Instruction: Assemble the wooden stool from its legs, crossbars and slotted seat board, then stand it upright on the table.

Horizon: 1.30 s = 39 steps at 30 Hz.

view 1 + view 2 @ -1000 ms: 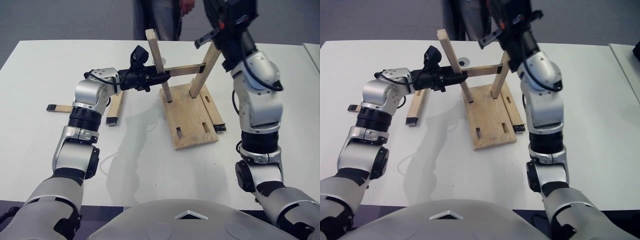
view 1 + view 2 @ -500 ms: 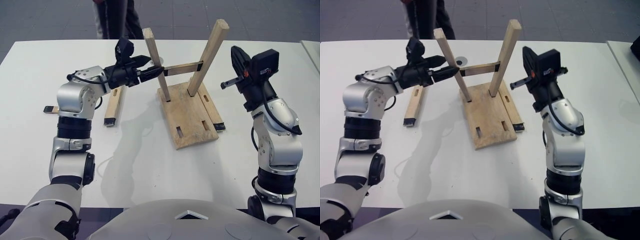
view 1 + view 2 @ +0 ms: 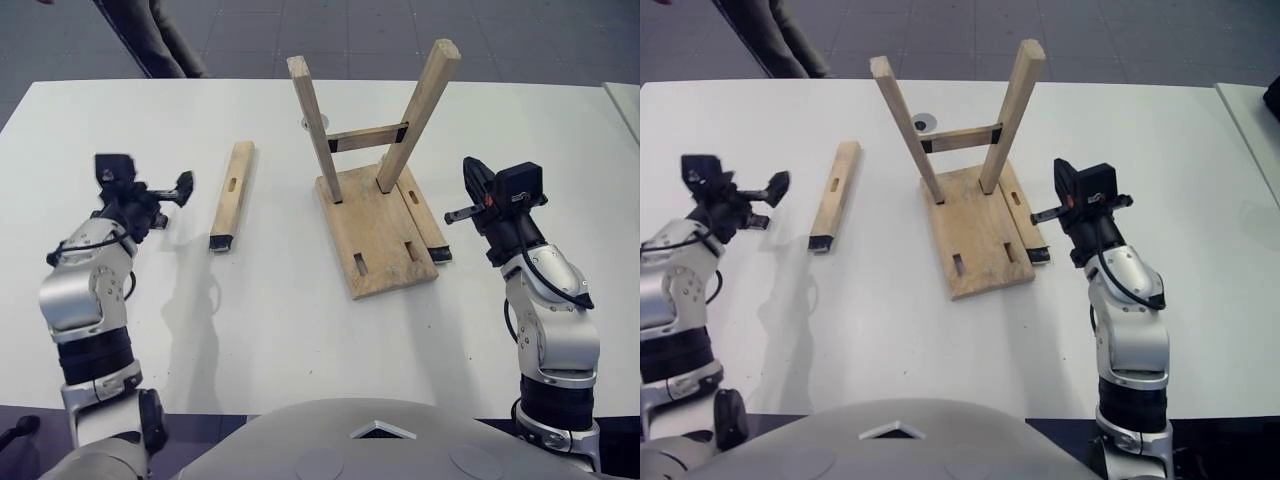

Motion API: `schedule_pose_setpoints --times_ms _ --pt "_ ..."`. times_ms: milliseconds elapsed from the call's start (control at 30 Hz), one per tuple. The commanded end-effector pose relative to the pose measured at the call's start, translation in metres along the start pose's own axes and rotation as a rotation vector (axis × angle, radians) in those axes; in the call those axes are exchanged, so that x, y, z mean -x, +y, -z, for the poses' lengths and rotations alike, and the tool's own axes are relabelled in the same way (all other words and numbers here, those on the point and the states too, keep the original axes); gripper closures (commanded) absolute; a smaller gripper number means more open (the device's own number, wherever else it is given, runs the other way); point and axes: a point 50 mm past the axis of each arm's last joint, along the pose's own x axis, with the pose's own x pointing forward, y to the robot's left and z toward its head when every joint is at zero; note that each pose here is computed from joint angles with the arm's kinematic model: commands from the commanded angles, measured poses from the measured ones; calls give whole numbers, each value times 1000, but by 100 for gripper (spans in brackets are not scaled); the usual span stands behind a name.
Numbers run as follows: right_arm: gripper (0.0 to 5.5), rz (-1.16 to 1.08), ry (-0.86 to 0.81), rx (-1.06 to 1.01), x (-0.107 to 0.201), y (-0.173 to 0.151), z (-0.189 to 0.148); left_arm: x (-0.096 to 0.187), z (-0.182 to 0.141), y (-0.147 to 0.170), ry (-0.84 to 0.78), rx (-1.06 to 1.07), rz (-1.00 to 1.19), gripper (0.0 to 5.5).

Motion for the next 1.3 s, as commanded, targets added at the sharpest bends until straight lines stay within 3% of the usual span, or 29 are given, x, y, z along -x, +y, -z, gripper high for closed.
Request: schedule_pose_setpoints --times_ms 33,300,700,800,1133,1300 --pt "550 0 8 -2 -1 2 2 4 5 -1 -9 24 -207 11" --pt "550 3 23 -5 -1 3 6 1 15 28 22 43 -428 11" --pt "550 -1 20 -6 -6 4 4 -52 32 49 220 158 -311 11" --pt "550 0 18 -7 -7 4 4 -63 35 43 268 140 -221 11" --pt "550 -4 21 -10 -10 6 4 -86 15 -30 227 114 185 11" --pt "550 -10 29 -12 -8 7 6 -70 -14 -15 11 -24 175 11"
